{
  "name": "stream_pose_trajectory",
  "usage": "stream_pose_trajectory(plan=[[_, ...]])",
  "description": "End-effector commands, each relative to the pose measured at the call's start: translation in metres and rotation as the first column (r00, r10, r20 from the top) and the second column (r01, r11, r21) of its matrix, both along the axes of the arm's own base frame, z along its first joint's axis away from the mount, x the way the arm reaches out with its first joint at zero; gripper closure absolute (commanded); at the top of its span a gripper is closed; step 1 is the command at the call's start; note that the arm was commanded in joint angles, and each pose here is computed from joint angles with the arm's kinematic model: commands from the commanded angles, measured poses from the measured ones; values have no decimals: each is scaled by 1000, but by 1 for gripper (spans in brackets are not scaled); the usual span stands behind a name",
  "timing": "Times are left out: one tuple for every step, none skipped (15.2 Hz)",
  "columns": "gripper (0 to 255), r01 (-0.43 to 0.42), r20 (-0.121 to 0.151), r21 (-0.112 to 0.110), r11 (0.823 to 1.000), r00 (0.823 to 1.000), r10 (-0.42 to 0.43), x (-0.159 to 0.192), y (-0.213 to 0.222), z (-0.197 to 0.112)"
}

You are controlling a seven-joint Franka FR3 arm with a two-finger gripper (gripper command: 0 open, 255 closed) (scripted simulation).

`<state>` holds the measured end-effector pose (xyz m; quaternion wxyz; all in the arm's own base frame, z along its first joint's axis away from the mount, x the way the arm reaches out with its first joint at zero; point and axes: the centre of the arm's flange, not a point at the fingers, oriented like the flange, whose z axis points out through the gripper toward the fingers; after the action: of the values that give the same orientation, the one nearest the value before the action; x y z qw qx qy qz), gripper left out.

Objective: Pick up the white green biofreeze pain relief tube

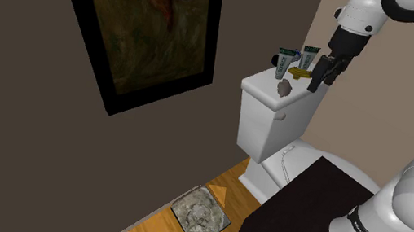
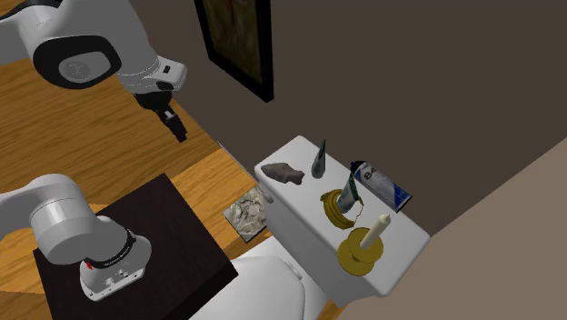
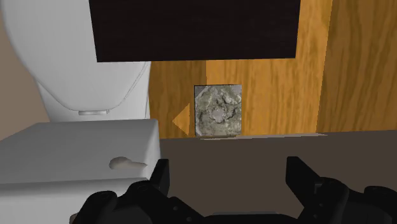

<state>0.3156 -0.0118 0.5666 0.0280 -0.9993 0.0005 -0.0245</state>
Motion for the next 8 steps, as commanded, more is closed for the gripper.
stream_pose_trajectory(plan=[[0, 0, 0, 0, 1000, 1000, 0, 0, 0, 0], [0, -7, 0, -4, 1000, 1000, 7, 9, -9, -2], [0, -15, 0, -7, 1000, 1000, 15, 19, -18, -3], [0, -22, 1, -11, 1000, 1000, 22, 28, -26, -5], [0, -30, 1, -15, 999, 1000, 30, 37, -35, -6], [0, -37, 1, -18, 999, 999, 37, 47, -43, -8], [0, -44, 1, -22, 999, 999, 44, 56, -52, -9], [0, -52, 1, -26, 998, 999, 52, 66, -60, -10]])
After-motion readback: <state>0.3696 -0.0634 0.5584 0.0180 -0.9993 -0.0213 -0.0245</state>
